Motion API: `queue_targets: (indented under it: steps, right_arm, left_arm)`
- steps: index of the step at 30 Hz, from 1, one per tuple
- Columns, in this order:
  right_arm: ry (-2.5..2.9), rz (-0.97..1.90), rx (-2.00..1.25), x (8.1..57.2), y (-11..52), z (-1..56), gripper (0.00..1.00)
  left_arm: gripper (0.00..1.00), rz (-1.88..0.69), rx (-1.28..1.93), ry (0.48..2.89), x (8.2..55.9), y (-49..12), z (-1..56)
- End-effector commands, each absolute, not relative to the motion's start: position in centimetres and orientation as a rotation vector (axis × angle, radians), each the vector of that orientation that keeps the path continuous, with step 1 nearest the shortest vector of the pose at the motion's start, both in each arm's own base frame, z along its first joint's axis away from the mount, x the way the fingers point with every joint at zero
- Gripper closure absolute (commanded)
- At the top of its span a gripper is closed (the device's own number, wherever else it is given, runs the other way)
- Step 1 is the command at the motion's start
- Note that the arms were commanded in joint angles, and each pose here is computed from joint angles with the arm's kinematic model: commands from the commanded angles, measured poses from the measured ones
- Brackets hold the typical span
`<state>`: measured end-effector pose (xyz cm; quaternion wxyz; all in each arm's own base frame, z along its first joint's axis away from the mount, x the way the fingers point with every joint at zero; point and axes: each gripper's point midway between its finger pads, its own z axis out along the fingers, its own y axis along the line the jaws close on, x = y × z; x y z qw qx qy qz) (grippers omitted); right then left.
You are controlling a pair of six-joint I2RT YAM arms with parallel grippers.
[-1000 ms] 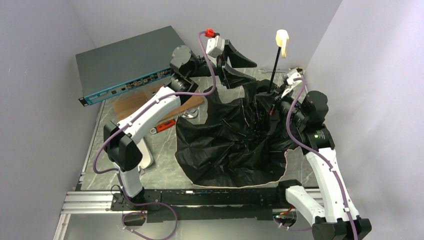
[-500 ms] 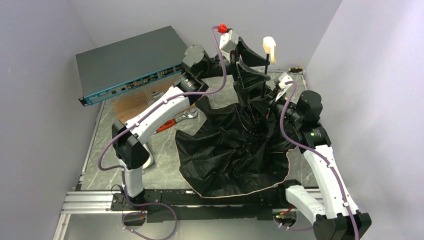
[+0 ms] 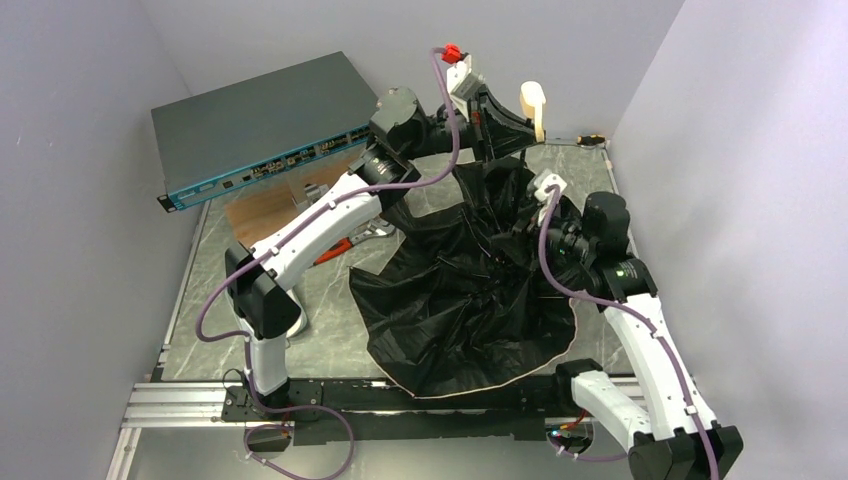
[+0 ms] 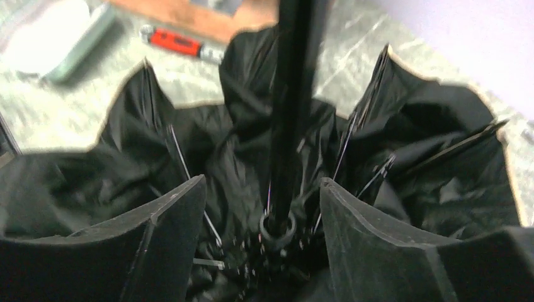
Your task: Open the umbrella
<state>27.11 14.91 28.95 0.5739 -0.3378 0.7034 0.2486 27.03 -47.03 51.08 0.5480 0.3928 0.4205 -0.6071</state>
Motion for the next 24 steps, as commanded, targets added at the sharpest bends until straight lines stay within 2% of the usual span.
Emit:
queue_targets:
  steps: [1,5,20,24]
  right_arm:
    - [1.777,0.503,-0.965,24.9,13.5,22.7,0.27]
    - [1.864,0.461,-1.053,24.3,12.5,19.5,0.23]
    - [2.181,0.324,-1.166,20.8,3.6,10.5,0.22]
    - [2.108,0.405,-1.124,21.3,4.9,13.0,0.21]
  left_arm:
    - [1.00,-1.401,0.924,0.824,25.6,-44.7,55.9]
    - [1.00,-1.405,0.933,0.802,25.6,-44.1,56.2]
    - [1.00,-1.363,0.933,0.767,27.5,-41.6,57.0]
    - [1.00,-1.372,0.944,0.771,27.7,-42.7,56.5]
